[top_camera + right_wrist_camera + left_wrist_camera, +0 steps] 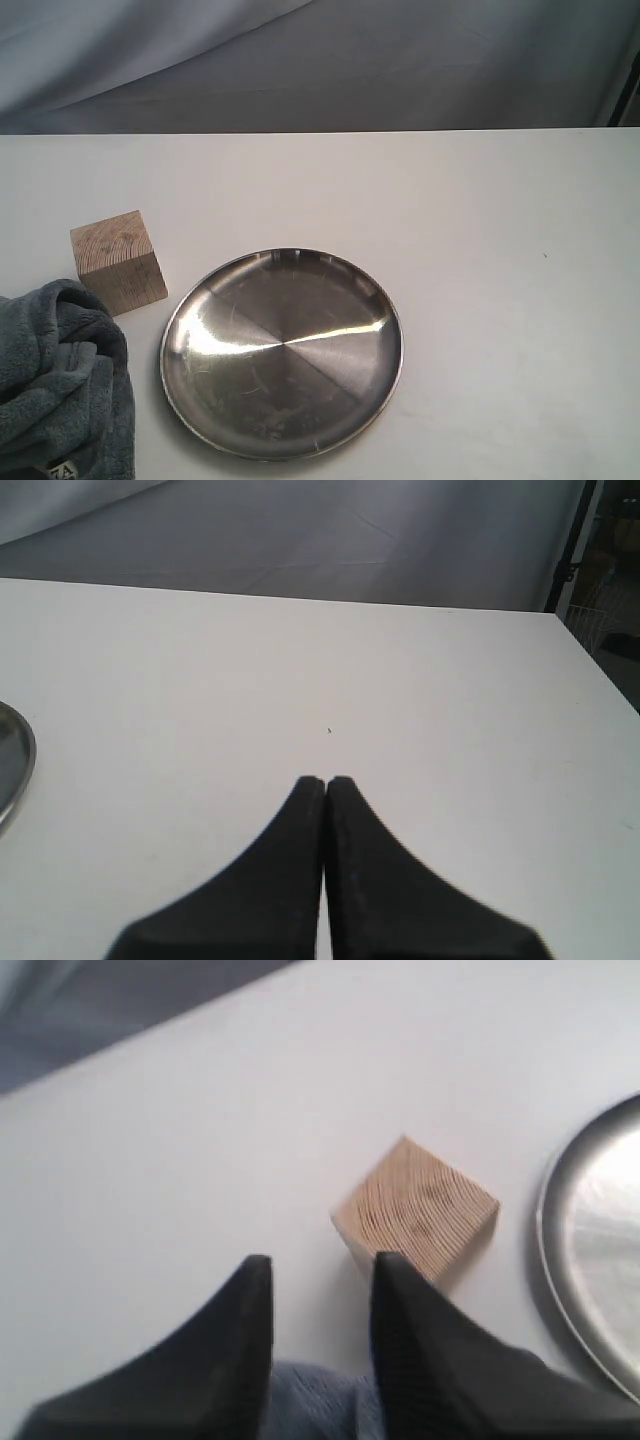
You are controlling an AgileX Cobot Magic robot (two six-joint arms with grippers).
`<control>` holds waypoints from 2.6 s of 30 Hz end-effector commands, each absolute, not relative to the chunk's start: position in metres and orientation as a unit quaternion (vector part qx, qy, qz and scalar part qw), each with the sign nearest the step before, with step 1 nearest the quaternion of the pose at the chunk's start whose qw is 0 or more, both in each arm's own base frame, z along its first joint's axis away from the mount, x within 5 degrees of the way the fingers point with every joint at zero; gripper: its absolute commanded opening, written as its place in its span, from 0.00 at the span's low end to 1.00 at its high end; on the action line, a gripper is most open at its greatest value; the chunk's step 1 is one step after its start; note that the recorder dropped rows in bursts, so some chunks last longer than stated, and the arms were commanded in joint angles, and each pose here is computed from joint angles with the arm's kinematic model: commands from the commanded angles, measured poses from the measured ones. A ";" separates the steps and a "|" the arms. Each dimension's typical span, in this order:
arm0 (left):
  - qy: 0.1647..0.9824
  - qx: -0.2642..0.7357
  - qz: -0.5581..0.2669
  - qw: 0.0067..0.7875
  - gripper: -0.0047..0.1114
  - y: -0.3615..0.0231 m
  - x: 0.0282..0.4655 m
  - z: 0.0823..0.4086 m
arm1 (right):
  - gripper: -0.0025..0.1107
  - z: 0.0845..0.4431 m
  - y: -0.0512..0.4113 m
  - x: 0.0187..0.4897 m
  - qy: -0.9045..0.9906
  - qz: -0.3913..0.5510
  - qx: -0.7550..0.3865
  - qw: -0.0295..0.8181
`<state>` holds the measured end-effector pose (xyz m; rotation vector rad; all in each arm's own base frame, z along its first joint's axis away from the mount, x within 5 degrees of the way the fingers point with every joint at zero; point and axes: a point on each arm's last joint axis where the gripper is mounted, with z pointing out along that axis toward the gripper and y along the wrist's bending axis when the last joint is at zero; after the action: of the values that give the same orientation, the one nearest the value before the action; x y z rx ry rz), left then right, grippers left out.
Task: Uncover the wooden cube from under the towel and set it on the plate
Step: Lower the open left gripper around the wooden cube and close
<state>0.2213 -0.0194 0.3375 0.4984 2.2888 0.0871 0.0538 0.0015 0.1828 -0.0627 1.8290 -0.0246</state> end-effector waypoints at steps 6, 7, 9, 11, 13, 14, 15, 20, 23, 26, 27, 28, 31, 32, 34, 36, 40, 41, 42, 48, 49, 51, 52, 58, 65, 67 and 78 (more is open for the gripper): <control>0.844 0.404 0.057 0.349 0.04 -0.032 0.281 0.292 | 0.02 0.182 0.002 0.053 0.791 -0.008 -0.025 0.611; 0.837 0.446 0.018 0.317 0.04 -0.040 0.292 0.281 | 0.02 0.182 0.002 0.053 0.791 -0.008 -0.025 0.611; 0.835 0.484 -0.041 0.259 0.04 -0.048 0.312 0.261 | 0.02 0.182 0.002 0.053 0.791 -0.008 -0.025 0.611; 0.837 0.494 -0.063 0.225 0.04 -0.051 0.331 0.249 | 0.02 0.182 0.002 0.053 0.791 -0.008 -0.025 0.611; 0.839 0.491 -0.063 0.225 0.04 -0.052 0.345 0.242 | 0.02 0.182 0.002 0.053 0.791 -0.008 -0.025 0.611; 0.839 0.487 -0.055 0.235 0.04 -0.052 0.350 0.241 | 0.02 0.182 0.002 0.053 0.791 -0.008 -0.025 0.611; 0.839 0.483 -0.046 0.246 0.04 -0.051 0.353 0.241 | 0.02 0.182 0.002 0.053 0.791 -0.008 -0.025 0.611; 0.837 0.482 -0.036 0.255 0.21 -0.050 0.355 0.241 | 0.02 0.182 0.002 0.053 0.791 -0.008 -0.025 0.611; 0.837 0.490 -0.048 0.240 0.51 -0.051 0.352 0.240 | 0.02 0.182 0.002 0.053 0.791 -0.008 -0.025 0.611; 0.849 0.470 -0.052 0.236 0.88 -0.051 0.353 0.237 | 0.02 0.182 0.002 0.053 0.791 -0.008 -0.025 0.611; 0.853 0.463 -0.053 0.234 0.94 -0.050 0.353 0.235 | 0.02 0.182 0.002 0.053 0.791 -0.008 -0.025 0.611; 0.853 0.465 -0.050 0.231 0.94 -0.050 0.354 0.235 | 0.02 0.182 0.002 0.053 0.791 -0.008 -0.025 0.611; 0.852 0.472 -0.042 0.222 0.94 -0.048 0.354 0.231 | 0.02 0.182 0.002 0.053 0.791 -0.008 -0.025 0.611; 0.852 0.473 -0.042 0.219 0.94 -0.048 0.355 0.229 | 0.02 0.182 0.002 0.053 0.791 -0.008 -0.025 0.611; 0.853 0.474 -0.044 0.214 0.94 -0.048 0.356 0.225 | 0.02 0.182 0.002 0.053 0.791 -0.008 -0.025 0.611; 0.853 0.476 -0.046 0.209 0.94 -0.048 0.357 0.221 | 0.02 0.182 0.002 0.053 0.791 -0.008 -0.025 0.611; 0.848 0.490 -0.050 0.195 0.94 -0.048 0.360 0.209 | 0.02 0.182 0.002 0.053 0.791 -0.008 -0.025 0.611; 0.846 0.495 -0.050 0.193 0.94 -0.048 0.361 0.206 | 0.02 0.182 0.002 0.053 0.791 -0.008 -0.025 0.611; 0.843 0.500 -0.047 0.191 0.94 -0.048 0.362 0.204 | 0.02 0.182 0.002 0.053 0.791 -0.008 -0.025 0.611; 0.838 0.503 -0.008 0.213 0.94 -0.045 0.376 0.189 | 0.02 0.182 0.002 0.053 0.791 -0.008 -0.025 0.611; 0.839 0.503 -0.010 0.207 0.94 -0.045 0.378 0.182 | 0.02 0.182 0.002 0.053 0.791 -0.008 -0.025 0.611; 0.841 0.504 -0.015 0.195 0.94 -0.045 0.379 0.172 | 0.02 0.182 0.002 0.053 0.791 -0.008 -0.025 0.611; 0.843 0.505 -0.021 0.186 0.94 -0.045 0.379 0.166 | 0.02 0.182 0.002 0.053 0.791 -0.008 -0.025 0.611; 0.857 0.473 -0.017 0.204 0.94 -0.045 0.381 0.173 | 0.02 0.182 0.002 0.053 0.791 -0.008 -0.025 0.611; 0.872 0.433 -0.019 0.229 0.94 -0.045 0.377 0.196 | 0.02 0.182 0.002 0.053 0.791 -0.008 -0.025 0.611; 0.875 0.424 -0.035 0.229 0.94 -0.047 0.374 0.200 | 0.02 0.182 0.002 0.053 0.791 -0.008 -0.025 0.611; 0.880 0.419 -0.058 0.215 0.94 -0.050 0.371 0.198 | 0.02 0.182 0.002 0.053 0.791 -0.008 -0.025 0.611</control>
<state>0.3726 -0.0491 0.1969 1.1813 2.4342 -0.1500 0.0538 0.0015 0.1828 -0.0627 1.8290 -0.0246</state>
